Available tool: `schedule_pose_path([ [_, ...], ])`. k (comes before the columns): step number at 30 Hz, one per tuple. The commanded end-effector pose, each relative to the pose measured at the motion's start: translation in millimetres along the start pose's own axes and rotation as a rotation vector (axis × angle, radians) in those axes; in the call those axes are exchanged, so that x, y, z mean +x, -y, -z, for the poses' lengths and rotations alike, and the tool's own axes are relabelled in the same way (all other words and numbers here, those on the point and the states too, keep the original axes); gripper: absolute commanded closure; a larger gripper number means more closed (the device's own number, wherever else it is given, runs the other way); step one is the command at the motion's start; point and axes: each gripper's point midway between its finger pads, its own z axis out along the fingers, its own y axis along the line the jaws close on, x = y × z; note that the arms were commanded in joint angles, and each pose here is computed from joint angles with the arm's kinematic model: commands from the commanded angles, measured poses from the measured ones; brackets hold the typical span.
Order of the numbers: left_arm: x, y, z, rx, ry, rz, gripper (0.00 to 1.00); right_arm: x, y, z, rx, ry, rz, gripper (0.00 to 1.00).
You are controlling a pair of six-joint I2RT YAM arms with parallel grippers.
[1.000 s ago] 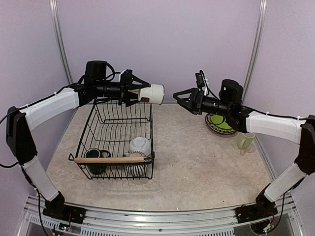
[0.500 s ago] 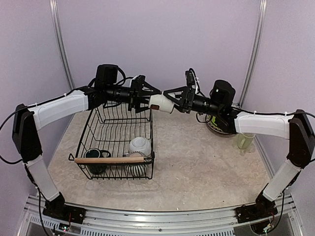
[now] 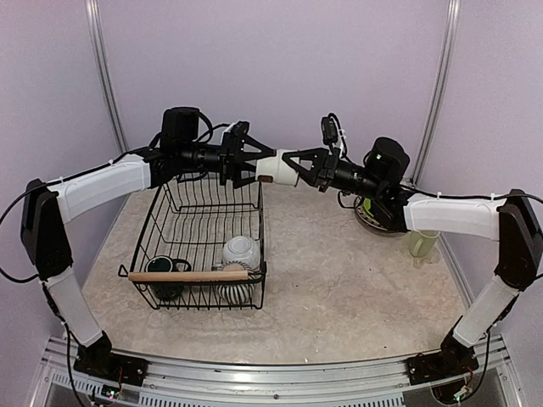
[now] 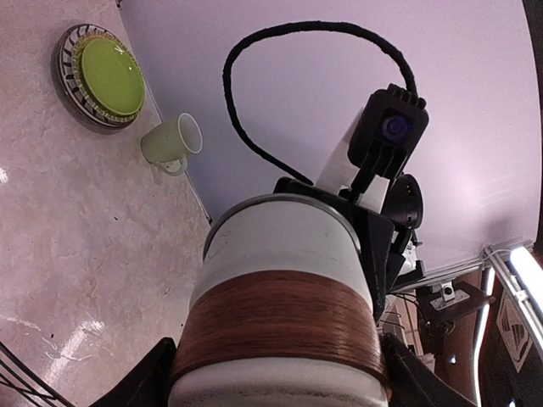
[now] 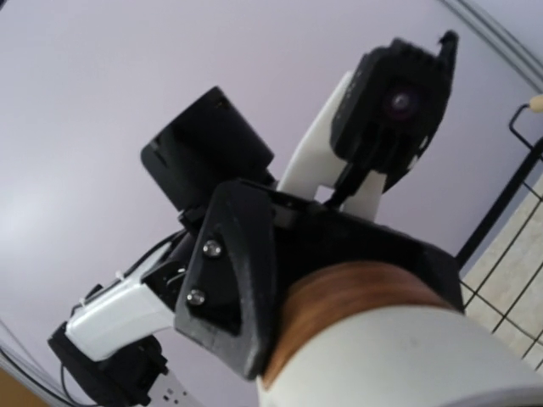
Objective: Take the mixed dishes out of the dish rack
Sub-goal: Pass from the left arm to the right, then place the cup at the center of the board.
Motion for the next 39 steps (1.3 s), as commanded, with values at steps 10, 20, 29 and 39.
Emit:
schedule_pose_path([
  [10, -18, -5, 31, -0.163, 0.085, -0.101, 0.16, -8, 24, 27, 0.154, 0.021, 0.086, 1.0],
  [20, -24, -13, 48, -0.326, 0.129, -0.195, 0.01, -1, 70, 81, 0.472, -0.009, 0.1, 1.0],
  [29, -33, -15, 56, -0.41, 0.159, -0.255, 0.01, 19, 130, 191, 1.094, -0.088, 0.07, 1.0],
  [39, -34, -20, 56, -0.425, 0.157, -0.256, 0.01, 63, 157, 286, 1.451, -0.079, -0.174, 1.0],
])
